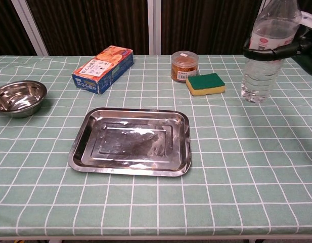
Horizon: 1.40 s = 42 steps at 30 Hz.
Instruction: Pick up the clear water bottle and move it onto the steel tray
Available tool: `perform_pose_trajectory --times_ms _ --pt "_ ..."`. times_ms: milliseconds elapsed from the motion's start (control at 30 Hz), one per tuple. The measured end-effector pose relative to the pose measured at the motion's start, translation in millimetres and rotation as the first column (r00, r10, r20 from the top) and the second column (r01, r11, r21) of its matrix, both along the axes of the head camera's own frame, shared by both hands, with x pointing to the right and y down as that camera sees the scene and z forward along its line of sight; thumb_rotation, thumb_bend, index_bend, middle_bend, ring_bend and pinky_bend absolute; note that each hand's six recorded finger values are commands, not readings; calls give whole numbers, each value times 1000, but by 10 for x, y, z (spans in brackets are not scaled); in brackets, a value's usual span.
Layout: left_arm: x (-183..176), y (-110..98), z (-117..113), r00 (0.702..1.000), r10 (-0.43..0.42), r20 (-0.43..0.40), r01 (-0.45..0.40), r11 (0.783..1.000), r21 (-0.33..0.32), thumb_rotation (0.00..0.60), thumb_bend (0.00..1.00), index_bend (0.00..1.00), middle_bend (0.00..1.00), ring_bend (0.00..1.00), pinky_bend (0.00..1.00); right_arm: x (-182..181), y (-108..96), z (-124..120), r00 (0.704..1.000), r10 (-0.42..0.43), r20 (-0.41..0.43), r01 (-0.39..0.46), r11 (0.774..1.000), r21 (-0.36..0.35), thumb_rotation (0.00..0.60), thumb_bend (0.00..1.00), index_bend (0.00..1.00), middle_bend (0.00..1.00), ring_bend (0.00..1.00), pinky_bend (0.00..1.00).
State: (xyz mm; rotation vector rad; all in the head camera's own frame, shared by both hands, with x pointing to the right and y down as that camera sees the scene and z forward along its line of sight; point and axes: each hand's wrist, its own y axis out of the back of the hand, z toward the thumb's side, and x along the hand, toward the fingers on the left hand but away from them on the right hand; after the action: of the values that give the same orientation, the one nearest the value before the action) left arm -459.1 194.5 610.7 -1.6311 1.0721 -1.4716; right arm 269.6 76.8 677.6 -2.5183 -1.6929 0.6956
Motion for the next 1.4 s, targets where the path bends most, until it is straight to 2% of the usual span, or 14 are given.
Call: perform_pose_trajectory --times_ms 167,233,333,433,533,667,767,900,1033,1133,1400 --pt "0 58 28 1000 -6 2 6 1000 -13 600 280 185 207 110 192 -731 36 7 990 -101 98 104 994 -22 600 101 635 499 336 394" --pt "7 77 40 1000 -7 -1 7 1000 -17 600 281 185 207 110 192 -847 49 -27 987 -122 101 124 992 -12 600 101 635 499 336 394" --pt "1 88 56 1000 -9 -6 9 1000 -21 600 280 185 207 109 192 -738 18 -104 991 -104 80 103 995 16 600 101 635 500 336 394" --pt "0 87 72 1000 -7 -11 7 1000 -26 600 281 185 207 110 192 -412 -28 -184 998 -49 46 47 998 35 600 101 635 501 336 394" --pt "15 90 62 1000 2 -11 -2 1000 -23 600 281 185 207 109 192 -254 52 -151 999 -24 36 24 1000 6 600 101 635 501 336 394" --pt "-20 125 36 1000 -9 1 9 1000 -22 600 280 185 207 110 192 -604 213 0 993 -86 75 90 995 -44 600 101 635 501 336 394" --pt "-39 144 25 1000 -29 0 29 999 -20 600 281 185 207 110 192 -883 311 46 985 -146 94 150 988 -42 600 101 635 501 342 397" --pt "-12 144 37 1000 -17 0 17 1000 -24 600 280 185 207 110 192 -770 242 28 988 -137 66 139 990 -23 600 101 635 502 350 403" --pt "20 107 27 1000 -7 -5 6 1000 -14 600 281 185 207 109 192 -707 201 51 990 -130 56 132 991 -35 600 101 635 502 350 403" --pt "0 109 -2 1000 -8 1 8 1000 -8 600 280 185 207 110 192 -856 242 118 986 -147 83 152 987 -56 600 101 635 505 350 404" --pt "-165 176 -52 999 -44 22 45 999 -17 600 281 185 207 109 192 -1547 342 341 959 -224 171 243 965 -99 600 101 640 509 350 407"
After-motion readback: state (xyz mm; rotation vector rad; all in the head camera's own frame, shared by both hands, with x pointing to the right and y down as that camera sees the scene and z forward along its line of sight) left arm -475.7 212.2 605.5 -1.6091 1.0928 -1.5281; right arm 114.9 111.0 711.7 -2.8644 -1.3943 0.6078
